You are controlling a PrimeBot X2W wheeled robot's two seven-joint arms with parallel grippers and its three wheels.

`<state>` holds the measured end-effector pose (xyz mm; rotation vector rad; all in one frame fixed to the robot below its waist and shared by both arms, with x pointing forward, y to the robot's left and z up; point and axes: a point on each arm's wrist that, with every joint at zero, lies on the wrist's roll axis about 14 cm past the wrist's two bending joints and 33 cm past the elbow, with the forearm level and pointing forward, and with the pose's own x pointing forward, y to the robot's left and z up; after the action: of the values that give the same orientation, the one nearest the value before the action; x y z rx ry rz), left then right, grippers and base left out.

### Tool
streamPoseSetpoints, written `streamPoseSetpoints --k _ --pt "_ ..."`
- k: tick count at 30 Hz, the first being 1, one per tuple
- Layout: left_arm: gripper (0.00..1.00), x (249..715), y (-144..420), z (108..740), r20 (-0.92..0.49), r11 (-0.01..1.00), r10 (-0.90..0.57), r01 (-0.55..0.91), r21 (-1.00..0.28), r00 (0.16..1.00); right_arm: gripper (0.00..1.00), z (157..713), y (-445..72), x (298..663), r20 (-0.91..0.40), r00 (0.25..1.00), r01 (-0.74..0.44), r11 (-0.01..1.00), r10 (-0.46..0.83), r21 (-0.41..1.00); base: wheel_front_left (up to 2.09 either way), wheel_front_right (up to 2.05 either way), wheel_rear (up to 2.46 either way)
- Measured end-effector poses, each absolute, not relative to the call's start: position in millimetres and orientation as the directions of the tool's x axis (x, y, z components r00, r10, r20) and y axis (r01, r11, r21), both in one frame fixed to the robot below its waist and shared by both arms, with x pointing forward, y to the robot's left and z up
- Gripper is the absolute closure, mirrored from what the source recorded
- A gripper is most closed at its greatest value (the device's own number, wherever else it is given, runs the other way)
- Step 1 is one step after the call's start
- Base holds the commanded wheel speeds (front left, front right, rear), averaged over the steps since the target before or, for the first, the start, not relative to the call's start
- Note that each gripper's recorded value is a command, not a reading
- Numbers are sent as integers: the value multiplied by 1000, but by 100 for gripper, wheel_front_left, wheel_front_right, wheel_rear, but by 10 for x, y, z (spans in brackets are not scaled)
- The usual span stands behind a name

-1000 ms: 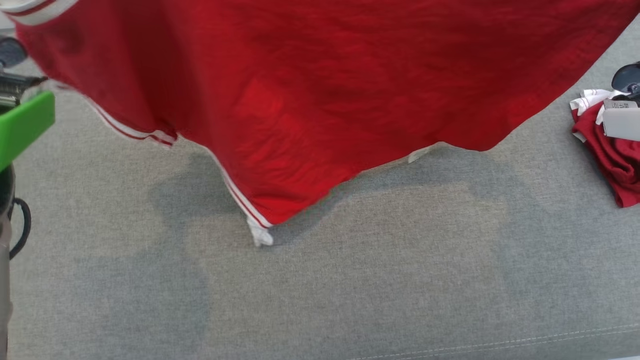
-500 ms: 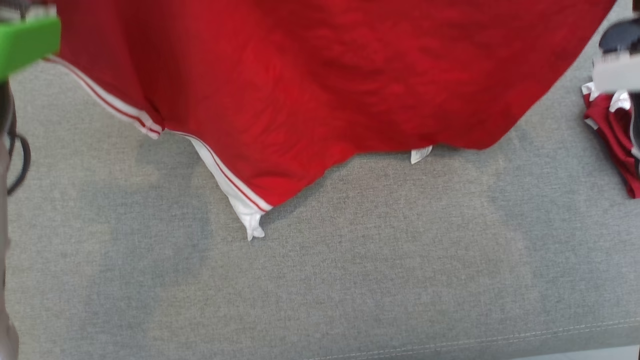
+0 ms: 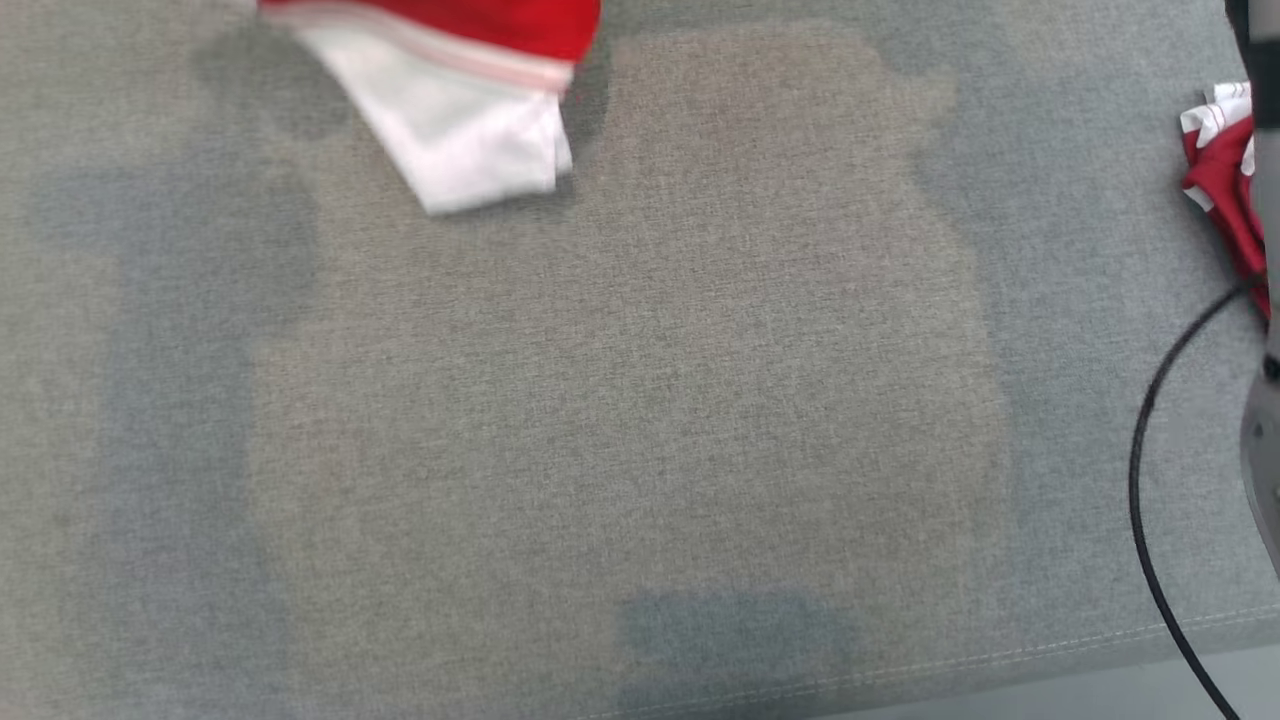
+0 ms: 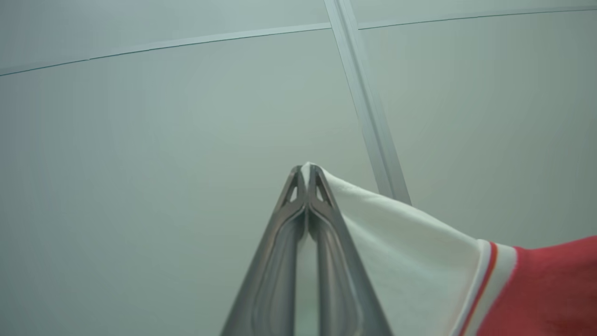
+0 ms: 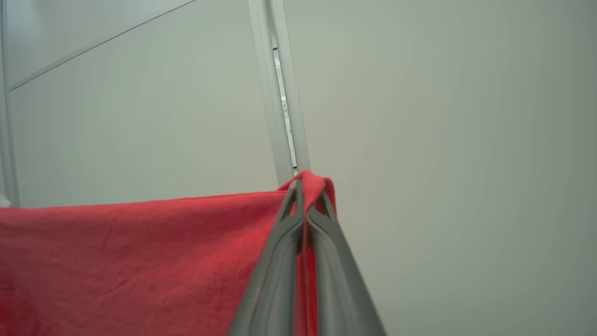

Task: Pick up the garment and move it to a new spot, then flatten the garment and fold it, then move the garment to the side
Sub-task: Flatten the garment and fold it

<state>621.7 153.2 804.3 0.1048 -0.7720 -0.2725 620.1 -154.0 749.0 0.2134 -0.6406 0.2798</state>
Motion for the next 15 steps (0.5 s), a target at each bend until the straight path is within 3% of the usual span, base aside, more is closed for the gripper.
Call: streamPoseSetpoints --k 7,15 --pt "100 6458 1630 8102 670 973 -231 171 154 706 100 7444 -1432 6461 581 799 -317 930 157 185 0 0 0" --pt "100 6818 1712 6734 418 978 -187 209 -7 889 100 6292 -1176 6670 348 908 -318 924 232 213 0 0 0"
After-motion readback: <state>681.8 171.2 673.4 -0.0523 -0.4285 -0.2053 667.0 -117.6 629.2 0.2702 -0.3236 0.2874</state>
